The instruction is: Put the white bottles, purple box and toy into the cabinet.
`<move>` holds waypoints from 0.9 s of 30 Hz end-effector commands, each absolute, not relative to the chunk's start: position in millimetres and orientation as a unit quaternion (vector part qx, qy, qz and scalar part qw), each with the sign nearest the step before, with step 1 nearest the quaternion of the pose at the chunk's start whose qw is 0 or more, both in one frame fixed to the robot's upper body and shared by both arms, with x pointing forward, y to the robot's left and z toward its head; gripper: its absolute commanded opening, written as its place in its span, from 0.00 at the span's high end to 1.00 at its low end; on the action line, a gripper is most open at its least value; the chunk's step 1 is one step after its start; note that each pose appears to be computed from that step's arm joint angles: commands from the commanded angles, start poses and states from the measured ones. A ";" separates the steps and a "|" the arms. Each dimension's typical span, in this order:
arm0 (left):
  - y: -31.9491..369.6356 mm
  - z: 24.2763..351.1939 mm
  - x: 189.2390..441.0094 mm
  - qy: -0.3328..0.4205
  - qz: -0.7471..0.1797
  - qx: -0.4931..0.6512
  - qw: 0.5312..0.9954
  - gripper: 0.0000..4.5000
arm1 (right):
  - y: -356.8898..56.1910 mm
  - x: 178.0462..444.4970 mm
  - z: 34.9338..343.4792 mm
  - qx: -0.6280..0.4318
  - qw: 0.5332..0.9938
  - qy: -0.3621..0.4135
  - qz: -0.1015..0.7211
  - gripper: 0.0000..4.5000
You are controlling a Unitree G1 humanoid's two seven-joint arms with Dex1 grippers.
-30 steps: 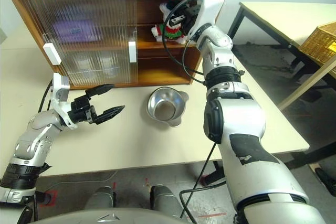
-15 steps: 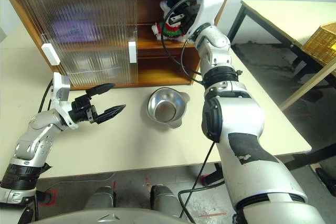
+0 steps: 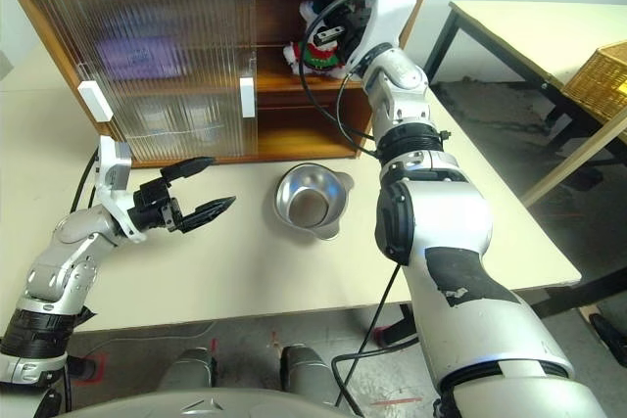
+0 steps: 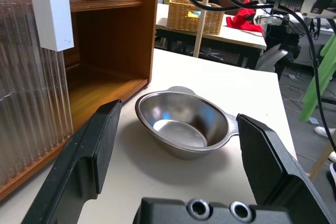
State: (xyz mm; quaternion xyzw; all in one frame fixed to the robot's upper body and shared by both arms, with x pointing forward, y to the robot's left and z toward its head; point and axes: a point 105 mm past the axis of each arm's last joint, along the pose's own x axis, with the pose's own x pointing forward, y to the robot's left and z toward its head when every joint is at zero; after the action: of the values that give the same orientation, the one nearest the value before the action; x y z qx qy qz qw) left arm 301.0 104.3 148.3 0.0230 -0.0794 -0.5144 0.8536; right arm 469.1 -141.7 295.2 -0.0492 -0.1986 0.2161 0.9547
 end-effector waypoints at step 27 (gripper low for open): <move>96.1 146.6 297.7 -0.076 -0.526 0.020 0.847 0.00 | -158.1 468.7 272.3 -0.082 0.960 -0.164 0.211 0.00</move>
State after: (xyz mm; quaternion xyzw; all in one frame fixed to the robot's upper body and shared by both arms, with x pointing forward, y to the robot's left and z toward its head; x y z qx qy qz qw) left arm 299.9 99.5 146.2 0.0189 -0.0763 -0.5203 0.8503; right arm 468.6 -152.9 283.8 -0.0813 -0.1808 0.2110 0.9572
